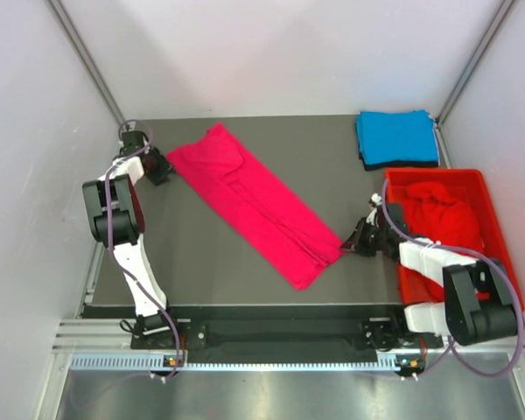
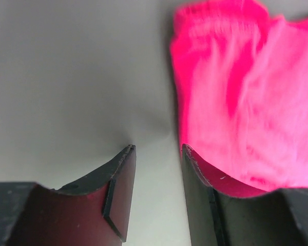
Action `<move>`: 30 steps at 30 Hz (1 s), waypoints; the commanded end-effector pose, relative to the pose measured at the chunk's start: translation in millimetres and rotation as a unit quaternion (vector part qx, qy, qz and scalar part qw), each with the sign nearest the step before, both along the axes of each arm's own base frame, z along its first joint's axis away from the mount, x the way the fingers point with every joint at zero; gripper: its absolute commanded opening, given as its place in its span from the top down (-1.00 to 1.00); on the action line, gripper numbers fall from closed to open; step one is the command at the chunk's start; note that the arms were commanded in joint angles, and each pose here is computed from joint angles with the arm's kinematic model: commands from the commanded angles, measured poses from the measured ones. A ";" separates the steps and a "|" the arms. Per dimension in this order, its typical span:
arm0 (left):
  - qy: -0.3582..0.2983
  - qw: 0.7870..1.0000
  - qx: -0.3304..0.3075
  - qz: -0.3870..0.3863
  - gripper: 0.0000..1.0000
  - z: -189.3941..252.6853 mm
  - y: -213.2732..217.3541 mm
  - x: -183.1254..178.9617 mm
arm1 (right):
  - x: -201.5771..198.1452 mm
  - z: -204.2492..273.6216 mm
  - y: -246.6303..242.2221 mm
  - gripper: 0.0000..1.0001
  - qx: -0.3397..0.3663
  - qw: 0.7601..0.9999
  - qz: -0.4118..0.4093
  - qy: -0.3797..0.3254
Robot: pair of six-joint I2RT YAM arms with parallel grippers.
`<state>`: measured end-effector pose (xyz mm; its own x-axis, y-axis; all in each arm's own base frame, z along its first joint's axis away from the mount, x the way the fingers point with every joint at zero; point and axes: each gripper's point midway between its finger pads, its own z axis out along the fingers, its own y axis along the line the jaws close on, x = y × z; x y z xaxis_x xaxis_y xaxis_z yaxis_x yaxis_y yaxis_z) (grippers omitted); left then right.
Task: Fold and stack the t-shirts
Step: Fold the tshirt
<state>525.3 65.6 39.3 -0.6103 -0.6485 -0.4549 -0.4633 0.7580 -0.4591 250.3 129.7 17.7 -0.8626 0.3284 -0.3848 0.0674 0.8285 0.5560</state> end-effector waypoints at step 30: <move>0.024 0.989 -0.071 -0.131 -0.01 14.5 -170.9 -165.8 | -24.6 7.1 -19.5 0.49 -0.082 0.993 -0.077 -0.027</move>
<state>364.6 -96.7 41.3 -0.7878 -0.5441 -0.2887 -0.3301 0.7686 -0.5479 223.9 117.8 19.3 -0.7953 0.3853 -0.4680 0.1484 0.8722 0.4660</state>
